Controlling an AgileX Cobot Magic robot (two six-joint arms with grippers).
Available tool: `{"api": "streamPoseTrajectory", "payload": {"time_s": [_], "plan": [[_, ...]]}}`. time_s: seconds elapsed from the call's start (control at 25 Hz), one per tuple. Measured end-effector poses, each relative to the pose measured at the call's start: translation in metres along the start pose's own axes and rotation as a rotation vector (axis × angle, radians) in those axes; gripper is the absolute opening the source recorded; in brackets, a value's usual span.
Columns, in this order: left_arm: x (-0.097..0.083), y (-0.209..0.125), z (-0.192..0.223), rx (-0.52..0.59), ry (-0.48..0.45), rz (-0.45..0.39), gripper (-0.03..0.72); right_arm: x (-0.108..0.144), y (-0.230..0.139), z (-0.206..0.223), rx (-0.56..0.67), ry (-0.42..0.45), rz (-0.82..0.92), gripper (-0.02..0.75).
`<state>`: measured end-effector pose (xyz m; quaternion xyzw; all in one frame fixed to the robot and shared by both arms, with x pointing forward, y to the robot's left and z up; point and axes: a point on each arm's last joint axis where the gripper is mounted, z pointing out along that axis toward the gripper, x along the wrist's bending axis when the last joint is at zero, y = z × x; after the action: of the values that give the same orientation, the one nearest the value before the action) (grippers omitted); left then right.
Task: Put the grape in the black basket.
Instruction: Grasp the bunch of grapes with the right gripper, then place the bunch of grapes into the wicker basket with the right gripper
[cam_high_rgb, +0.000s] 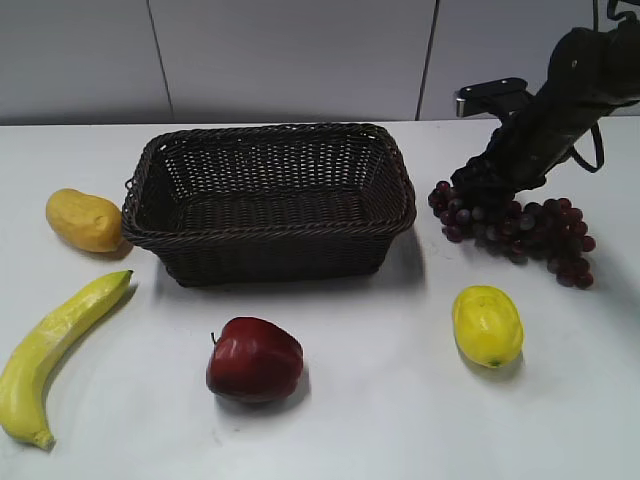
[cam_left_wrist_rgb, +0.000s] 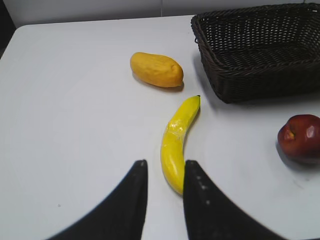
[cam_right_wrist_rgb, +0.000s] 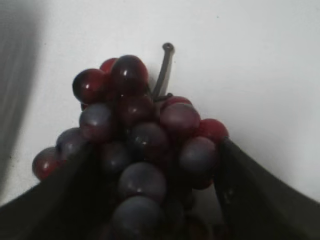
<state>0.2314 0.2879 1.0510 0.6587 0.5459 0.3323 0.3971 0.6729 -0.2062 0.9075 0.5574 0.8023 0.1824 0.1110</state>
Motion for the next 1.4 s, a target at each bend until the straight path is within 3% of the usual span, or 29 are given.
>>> {"api": "streamPoseTrajectory", "payload": {"time_s": [0.04,0.12,0.16,0.2,0.44,0.68,0.88,1.12,1.4], "plan": [[0.0,0.0,0.0,0.0,0.0,-0.001,0.228,0.0,0.002,-0.002,0.001,0.002,-0.001,0.236],[0.0,0.0,0.0,0.0,0.0,-0.001,0.228,0.0,0.007,-0.007,0.02,0.012,-0.005,0.212],[0.0,0.0,0.0,0.0,0.0,0.0,0.228,0.001,0.01,-0.01,0.027,0.017,-0.007,0.131],[0.0,0.0,0.0,0.0,0.0,0.0,0.228,0.001,0.014,-0.013,0.03,0.021,-0.009,0.099],[0.0,0.0,0.0,0.0,0.0,-0.001,0.228,0.002,0.048,-0.066,-0.046,0.021,-0.039,0.098],[0.0,0.0,0.0,0.0,0.0,0.0,0.228,0.009,0.086,-0.168,-0.275,0.017,-0.057,0.09],[0.0,0.0,0.0,0.0,0.0,0.0,0.228,0.025,0.102,-0.24,-0.461,0.102,-0.04,0.088],[0.0,0.0,0.0,0.0,0.0,0.0,0.228,0.072,0.112,-0.286,-0.576,0.198,-0.128,0.085],[0.0,0.0,0.0,0.0,0.0,-0.001,0.228,0.148,0.11,-0.276,-0.55,0.337,-0.27,0.083]]}}
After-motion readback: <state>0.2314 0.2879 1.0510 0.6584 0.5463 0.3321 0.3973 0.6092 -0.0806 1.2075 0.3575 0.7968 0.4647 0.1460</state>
